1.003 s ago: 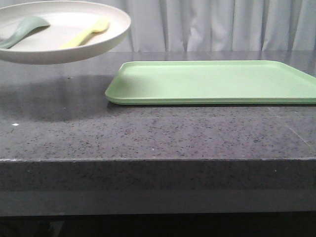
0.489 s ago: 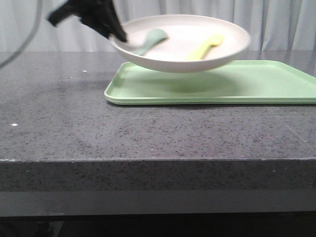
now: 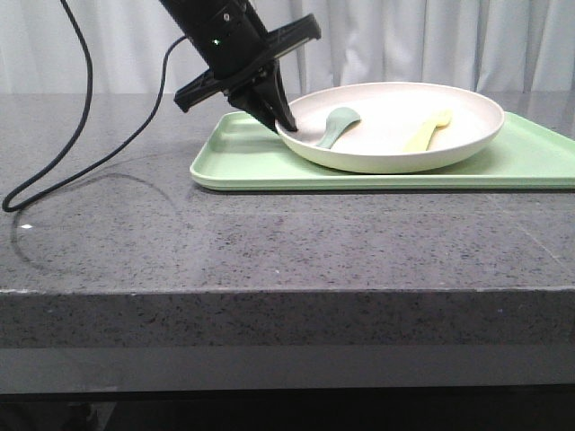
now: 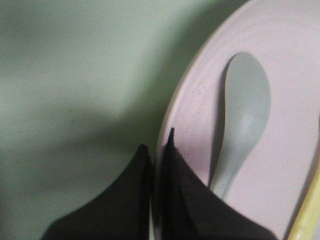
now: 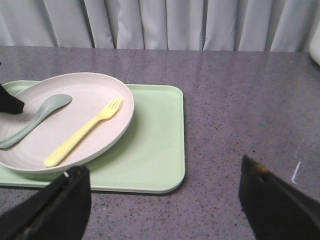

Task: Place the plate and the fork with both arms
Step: 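Lower the plate onto the tray, open the left gripper and withdraw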

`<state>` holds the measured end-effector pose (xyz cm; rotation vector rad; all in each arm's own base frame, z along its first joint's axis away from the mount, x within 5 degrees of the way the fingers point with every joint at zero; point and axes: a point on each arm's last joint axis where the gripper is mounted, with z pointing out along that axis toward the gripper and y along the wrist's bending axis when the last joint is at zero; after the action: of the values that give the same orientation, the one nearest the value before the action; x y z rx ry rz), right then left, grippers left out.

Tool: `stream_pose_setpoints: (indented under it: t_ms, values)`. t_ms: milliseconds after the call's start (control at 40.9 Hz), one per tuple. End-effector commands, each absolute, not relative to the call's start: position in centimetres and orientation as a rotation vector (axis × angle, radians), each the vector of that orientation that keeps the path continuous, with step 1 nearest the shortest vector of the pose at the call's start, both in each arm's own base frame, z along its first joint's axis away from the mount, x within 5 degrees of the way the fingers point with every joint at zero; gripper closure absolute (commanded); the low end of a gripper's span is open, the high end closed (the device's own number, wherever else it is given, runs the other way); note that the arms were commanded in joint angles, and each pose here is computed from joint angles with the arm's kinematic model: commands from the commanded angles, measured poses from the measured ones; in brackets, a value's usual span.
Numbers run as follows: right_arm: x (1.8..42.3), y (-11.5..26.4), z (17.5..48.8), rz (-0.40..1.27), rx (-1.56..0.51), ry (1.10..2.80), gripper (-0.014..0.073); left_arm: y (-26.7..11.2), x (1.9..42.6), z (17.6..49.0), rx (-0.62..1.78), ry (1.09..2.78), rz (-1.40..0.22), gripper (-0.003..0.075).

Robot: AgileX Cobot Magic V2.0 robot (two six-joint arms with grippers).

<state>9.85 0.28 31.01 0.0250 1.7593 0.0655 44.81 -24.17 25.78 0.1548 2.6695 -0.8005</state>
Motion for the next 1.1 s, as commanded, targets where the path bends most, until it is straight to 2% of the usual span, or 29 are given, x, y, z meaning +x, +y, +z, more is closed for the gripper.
stream_pose_setpoints:
  t_ms: [0, 73, 147, 220, 318, 391, 465, 587, 685, 758, 905, 1076]
  values:
    - [10.0, 0.2, 32.8, 0.047, 0.017, 1.658, -0.0029, -24.5, 43.8, 30.8, 0.142, 2.527, -0.898, 0.0738]
    - [10.0, 0.2, 32.8, 0.047, 0.017, 1.658, -0.0029, -24.7, 43.8, 30.8, 0.142, 2.516, -0.900, 0.0730]
    - [10.0, 0.2, 32.8, 0.047, 0.017, 1.658, -0.0029, -24.8, 43.8, 30.8, 0.142, 2.515, -0.901, 0.0685]
    - [10.0, 0.2, 32.8, 0.047, 0.017, 1.658, -0.0029, -24.8, 43.8, 30.8, 0.142, 2.515, -0.901, 0.0595]
    - [10.0, 0.2, 32.8, 0.047, 0.017, 1.658, -0.0029, -24.8, 43.8, 31.0, 0.143, 2.510, -0.902, 0.0424]
    - [10.0, 0.2, 32.8, 0.047, 0.017, 1.658, -0.0029, -24.5, 43.9, 31.4, 0.164, 2.503, -0.897, 0.0326]
    - [10.0, 0.2, 32.8, 0.047, 0.017, 1.658, -0.0029, -23.9, 43.8, 32.5, 0.193, 2.501, -0.893, 0.0297]
    - [10.0, 0.2, 32.8, 0.047, 0.017, 1.658, -0.0029, -22.8, 43.3, 35.2, 0.288, 2.481, -0.880, 0.0309]
    - [10.0, 0.2, 32.8, 0.047, 0.017, 1.658, -0.0029, -22.3, 42.6, 37.2, 0.352, 2.470, -0.866, 0.0375]
    - [10.0, 0.2, 32.8, 0.047, 0.017, 1.658, -0.0029, -22.1, 42.2, 38.0, 0.395, 2.459, -0.842, 0.0470]
    - [10.0, 0.2, 32.8, 0.047, 0.017, 1.658, -0.0029, -22.0, 42.0, 38.8, 0.398, 2.438, -0.843, 0.0729]
    - [10.0, 0.2, 32.8, 0.047, 0.017, 1.658, -0.0029, -21.8, 41.2, 39.7, 0.446, 2.411, -0.827, 0.0739]
